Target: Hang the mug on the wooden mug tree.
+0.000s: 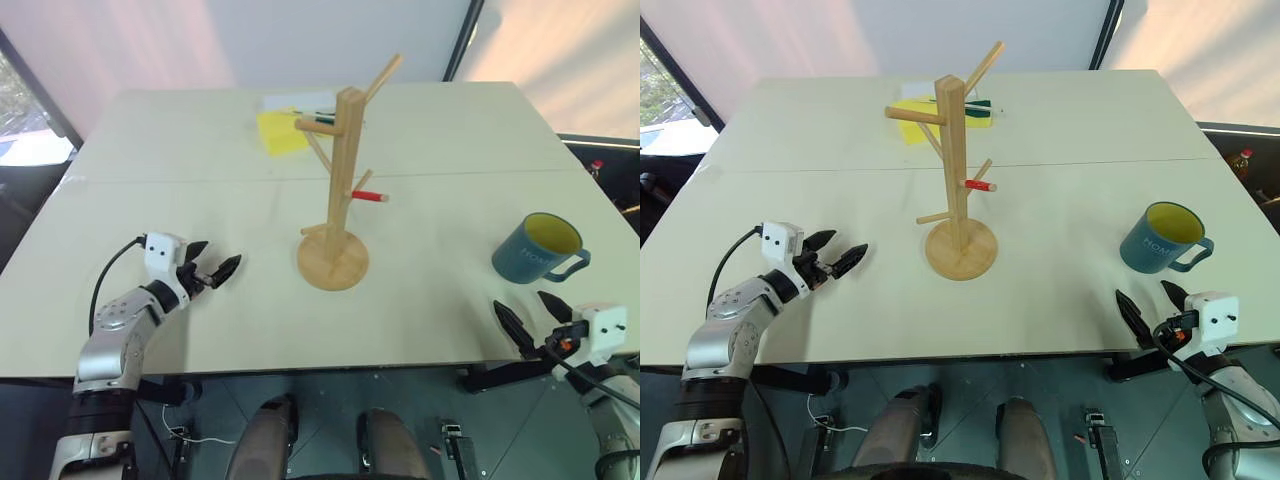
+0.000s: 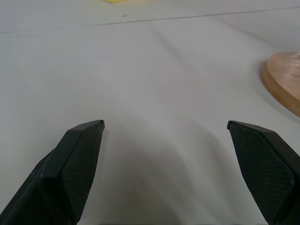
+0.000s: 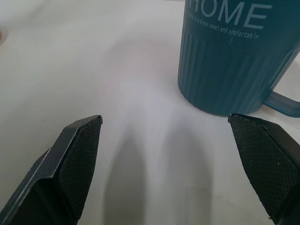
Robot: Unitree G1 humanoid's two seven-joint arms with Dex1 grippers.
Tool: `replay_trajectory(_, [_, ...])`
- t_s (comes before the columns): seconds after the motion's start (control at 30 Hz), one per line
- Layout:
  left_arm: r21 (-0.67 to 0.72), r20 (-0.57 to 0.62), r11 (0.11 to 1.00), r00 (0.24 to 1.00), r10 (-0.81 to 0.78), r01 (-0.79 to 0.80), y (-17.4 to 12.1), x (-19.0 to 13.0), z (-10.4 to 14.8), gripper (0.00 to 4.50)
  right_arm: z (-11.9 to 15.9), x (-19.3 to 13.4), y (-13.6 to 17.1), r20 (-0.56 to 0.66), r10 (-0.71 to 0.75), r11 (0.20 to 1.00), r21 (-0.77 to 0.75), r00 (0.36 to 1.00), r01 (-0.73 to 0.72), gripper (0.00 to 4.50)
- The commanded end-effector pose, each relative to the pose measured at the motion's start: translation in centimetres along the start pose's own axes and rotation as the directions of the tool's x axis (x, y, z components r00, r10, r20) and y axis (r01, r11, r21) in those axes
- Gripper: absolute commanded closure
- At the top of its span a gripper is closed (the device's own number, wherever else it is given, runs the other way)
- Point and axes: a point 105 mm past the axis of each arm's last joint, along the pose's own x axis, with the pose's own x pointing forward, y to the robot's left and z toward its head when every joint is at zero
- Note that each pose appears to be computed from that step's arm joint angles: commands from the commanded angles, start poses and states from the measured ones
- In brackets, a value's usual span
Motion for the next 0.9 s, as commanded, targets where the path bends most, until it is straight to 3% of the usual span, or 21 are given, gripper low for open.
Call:
replay_trajectory(0.03, [0.027,0.033,1.000,0.999,-0.011,0.010,-0.1,0.2,1.3,0.00,1.0,-0.4,-0.5,0.047,-0.026,1.000,-0.013,0.999,0.026,0.03])
replay_trajectory(0.23, [0.014,0.033,1.000,0.999,-0.025,0.025,-0.3,0.3,1.3,0.00,0.9,-0.5,-0.8,0.047,-0.046,0.999,-0.018,0.998,0.047,0.03])
replay_trajectory(0.4, [0.020,0.057,0.975,0.974,-0.221,0.220,-4.0,0.0,2.1,0.00,0.7,-0.5,-1.6,0.023,-0.105,0.994,-0.021,0.994,0.106,0.03])
replay_trajectory(0.57, [0.026,0.072,0.874,0.871,-0.486,0.485,-9.4,-1.3,3.2,0.00,1.1,-0.3,-2.1,0.039,-0.145,0.989,-0.032,0.989,0.146,0.03])
replay_trajectory(0.67, [0.064,-0.010,0.721,0.723,-0.691,0.690,-14.4,-2.5,3.1,0.00,1.6,-0.2,-3.3,0.072,-0.221,0.974,-0.027,0.973,0.224,0.03])
replay_trajectory(0.77, [0.104,-0.034,0.637,0.642,-0.766,0.764,-16.7,-2.8,3.4,0.00,1.8,0.0,-4.3,0.086,-0.284,0.958,-0.023,0.955,0.286,0.03])
replay_trajectory(0.9, [0.149,-0.021,0.610,0.620,-0.785,0.778,-17.7,-2.3,4.3,0.00,1.8,0.2,-5.5,0.096,-0.345,0.937,-0.024,0.934,0.349,0.03])
